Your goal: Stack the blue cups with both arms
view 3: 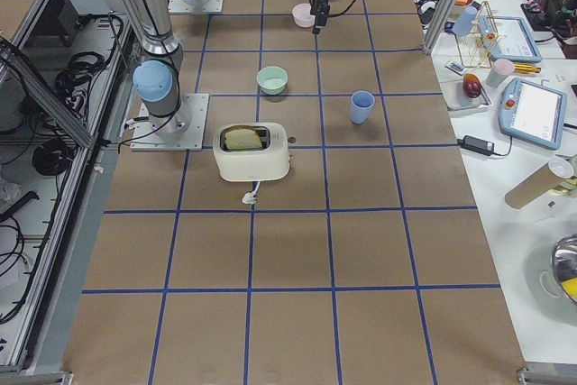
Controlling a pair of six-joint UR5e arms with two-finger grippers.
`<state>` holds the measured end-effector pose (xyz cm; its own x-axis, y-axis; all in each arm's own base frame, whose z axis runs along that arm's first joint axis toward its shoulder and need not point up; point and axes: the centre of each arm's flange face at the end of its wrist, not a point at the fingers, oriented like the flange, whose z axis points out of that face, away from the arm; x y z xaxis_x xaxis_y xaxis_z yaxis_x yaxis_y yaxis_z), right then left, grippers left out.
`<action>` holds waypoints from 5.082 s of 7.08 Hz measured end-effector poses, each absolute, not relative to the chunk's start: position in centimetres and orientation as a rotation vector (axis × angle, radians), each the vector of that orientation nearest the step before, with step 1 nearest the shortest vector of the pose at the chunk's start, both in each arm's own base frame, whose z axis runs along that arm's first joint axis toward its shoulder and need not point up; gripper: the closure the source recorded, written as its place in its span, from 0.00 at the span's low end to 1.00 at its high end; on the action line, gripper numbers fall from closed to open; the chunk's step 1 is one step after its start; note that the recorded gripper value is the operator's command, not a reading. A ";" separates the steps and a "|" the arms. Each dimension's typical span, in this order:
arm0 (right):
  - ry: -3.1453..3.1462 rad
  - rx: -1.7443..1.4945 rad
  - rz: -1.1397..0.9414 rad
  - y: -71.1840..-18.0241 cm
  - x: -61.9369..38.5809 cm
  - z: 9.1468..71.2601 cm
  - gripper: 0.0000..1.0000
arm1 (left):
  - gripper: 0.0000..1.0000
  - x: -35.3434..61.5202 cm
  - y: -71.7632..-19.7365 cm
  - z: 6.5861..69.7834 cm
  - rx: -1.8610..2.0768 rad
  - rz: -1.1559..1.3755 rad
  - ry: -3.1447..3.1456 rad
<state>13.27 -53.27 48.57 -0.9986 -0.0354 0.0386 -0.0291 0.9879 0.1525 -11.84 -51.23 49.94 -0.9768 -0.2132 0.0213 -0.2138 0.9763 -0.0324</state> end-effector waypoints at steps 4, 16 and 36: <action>-3.146 0.045 -0.218 -52.7 13.9 49.1 0.00 | 0.00 -11.9 -51.0 50.0 0.334 0.054 -3.107; -3.149 0.039 -0.213 -52.8 13.9 49.3 0.00 | 0.00 -11.7 -51.4 49.7 0.249 0.050 -3.119; -3.156 0.375 -0.087 -69.7 -4.1 24.0 0.68 | 1.00 -20.9 -66.2 34.8 0.498 0.153 -3.072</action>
